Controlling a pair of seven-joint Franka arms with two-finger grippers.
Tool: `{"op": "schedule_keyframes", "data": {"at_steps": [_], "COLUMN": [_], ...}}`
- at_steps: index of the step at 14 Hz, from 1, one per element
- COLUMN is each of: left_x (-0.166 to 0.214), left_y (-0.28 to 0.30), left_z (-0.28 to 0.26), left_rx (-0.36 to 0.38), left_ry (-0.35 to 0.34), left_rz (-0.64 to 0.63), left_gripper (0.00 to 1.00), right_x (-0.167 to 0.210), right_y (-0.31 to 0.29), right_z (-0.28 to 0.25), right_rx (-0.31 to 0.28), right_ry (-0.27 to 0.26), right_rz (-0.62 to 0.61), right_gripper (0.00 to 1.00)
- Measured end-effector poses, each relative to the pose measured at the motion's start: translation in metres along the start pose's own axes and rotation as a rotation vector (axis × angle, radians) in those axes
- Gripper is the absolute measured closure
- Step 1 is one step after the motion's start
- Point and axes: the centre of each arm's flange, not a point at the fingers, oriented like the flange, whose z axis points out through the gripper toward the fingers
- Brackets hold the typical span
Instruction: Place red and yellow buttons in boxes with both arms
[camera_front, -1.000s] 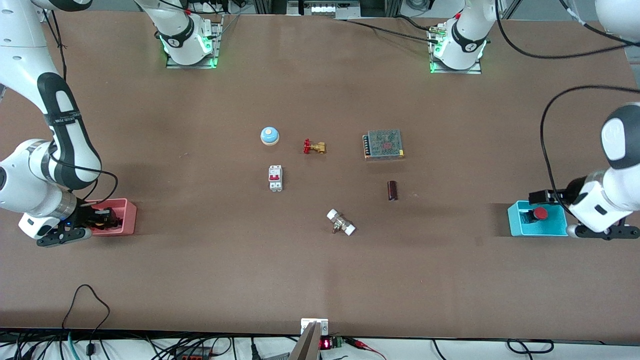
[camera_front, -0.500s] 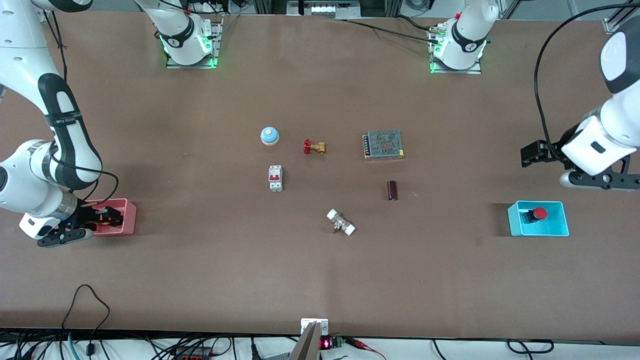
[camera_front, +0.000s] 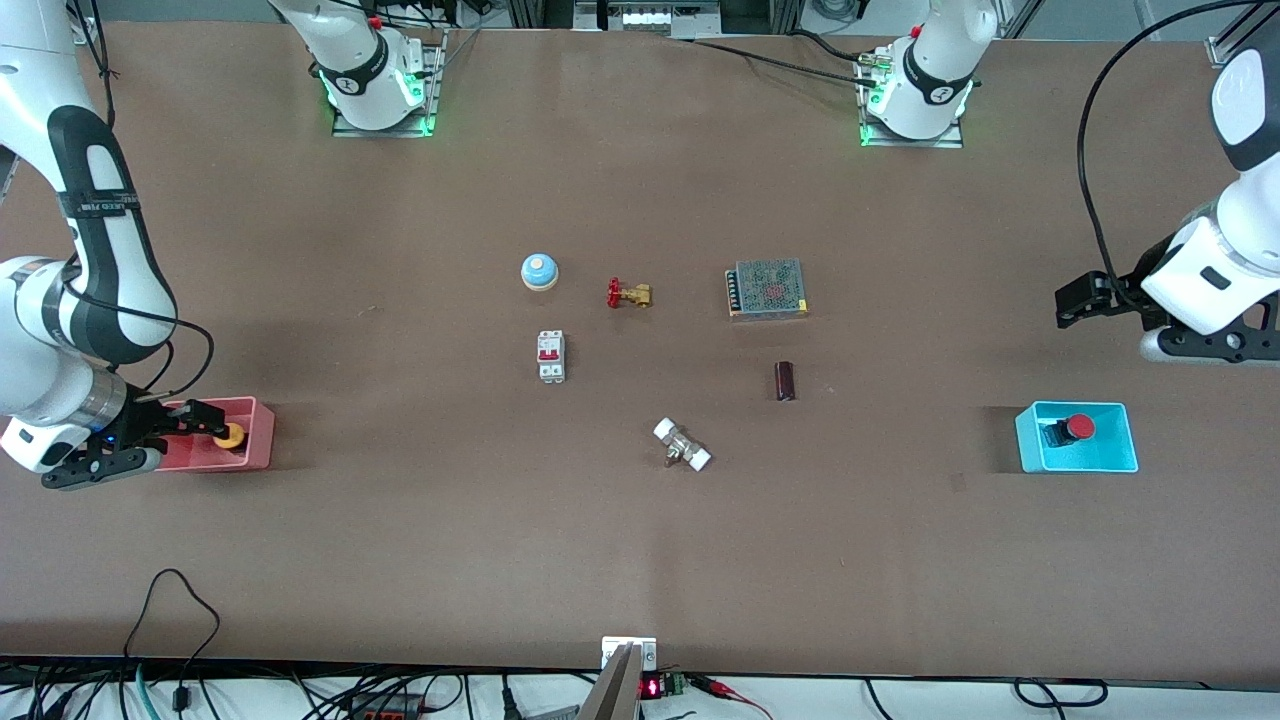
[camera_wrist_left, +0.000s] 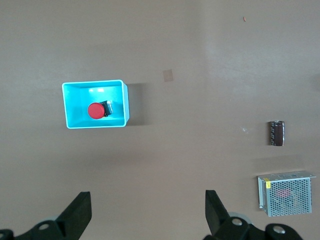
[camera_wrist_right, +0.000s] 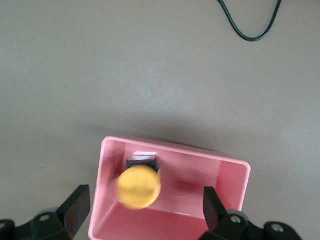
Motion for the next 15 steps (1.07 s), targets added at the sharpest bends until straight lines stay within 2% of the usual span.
{"op": "schedule_keyframes", "data": {"at_steps": [6, 8, 11, 13, 15], "left_x": [-0.026, -0.027, -0.028, -0.028, -0.028], "left_y": [0.012, 0.012, 0.012, 0.012, 0.012], "left_z": [-0.024, -0.022, -0.02, -0.019, -0.019], "left_rx": [0.008, 0.008, 0.008, 0.008, 0.008], "left_ry": [0.013, 0.0, -0.009, -0.01, -0.01], "left_rz": [0.022, 0.023, 0.023, 0.023, 0.022], "left_gripper": [0.0, 0.0, 0.0, 0.0, 0.0], "right_x": [-0.003, 0.002, 0.012, 0.006, -0.007], "right_y": [-0.002, -0.015, -0.079, -0.128, -0.161], "right_z": [0.005, -0.016, -0.106, -0.181, -0.235], "right_rx": [0.005, 0.008, 0.014, -0.002, -0.018], "right_ry": [-0.009, -0.016, -0.059, -0.057, -0.043], "right_rz": [-0.001, -0.02, 0.024, 0.111, 0.155], "right_gripper": [0.0, 0.0, 0.0, 0.0, 0.0]}}
